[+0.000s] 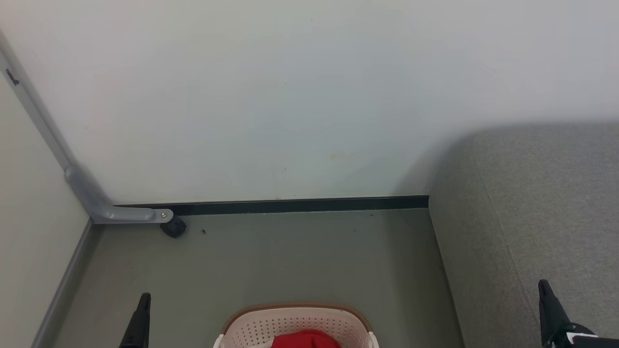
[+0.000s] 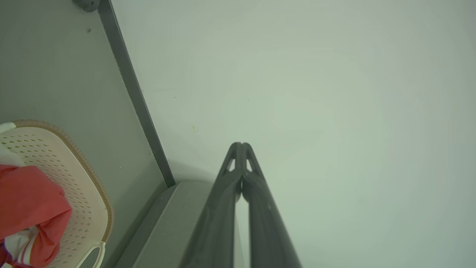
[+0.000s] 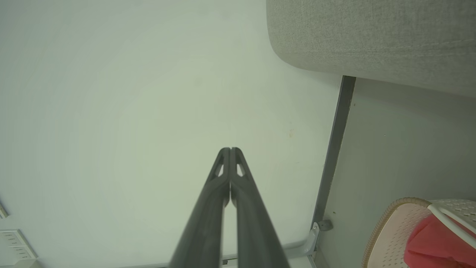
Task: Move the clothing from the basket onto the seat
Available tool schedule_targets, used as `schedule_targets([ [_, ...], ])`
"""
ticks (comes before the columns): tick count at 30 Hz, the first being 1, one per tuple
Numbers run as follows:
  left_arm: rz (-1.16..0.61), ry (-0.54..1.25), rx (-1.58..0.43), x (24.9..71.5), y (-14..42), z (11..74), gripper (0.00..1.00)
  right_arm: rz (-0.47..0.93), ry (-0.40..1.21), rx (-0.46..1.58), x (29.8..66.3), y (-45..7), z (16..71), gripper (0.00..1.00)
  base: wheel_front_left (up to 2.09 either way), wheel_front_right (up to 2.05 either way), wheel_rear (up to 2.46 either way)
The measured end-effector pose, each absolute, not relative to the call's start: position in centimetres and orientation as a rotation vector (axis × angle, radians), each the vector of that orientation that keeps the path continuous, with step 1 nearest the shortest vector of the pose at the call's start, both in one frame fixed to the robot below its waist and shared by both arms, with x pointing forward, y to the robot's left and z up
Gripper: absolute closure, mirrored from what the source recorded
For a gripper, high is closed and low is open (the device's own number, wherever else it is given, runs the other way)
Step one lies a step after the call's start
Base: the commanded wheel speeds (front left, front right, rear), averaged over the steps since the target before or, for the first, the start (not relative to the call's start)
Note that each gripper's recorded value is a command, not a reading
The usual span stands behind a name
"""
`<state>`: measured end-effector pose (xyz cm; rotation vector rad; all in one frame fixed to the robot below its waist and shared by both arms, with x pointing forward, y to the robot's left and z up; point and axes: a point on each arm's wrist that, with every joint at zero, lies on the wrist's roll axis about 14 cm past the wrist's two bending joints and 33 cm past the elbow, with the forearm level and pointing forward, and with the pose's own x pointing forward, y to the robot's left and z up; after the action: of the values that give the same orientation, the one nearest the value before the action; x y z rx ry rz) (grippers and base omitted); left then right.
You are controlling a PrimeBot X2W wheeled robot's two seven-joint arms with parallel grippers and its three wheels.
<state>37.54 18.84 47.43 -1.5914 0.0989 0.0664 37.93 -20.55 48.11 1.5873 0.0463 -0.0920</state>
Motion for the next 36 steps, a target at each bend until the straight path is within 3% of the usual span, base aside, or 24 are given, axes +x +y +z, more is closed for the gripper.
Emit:
schedule_targets([
  [36, 0.066, 0.099, -1.584, 37.53, 18.93, 47.45, 1.0, -0.089, 0.048, 1.586, 37.92, -20.55, 48.12, 1.0, 0.0, 0.0, 0.0],
])
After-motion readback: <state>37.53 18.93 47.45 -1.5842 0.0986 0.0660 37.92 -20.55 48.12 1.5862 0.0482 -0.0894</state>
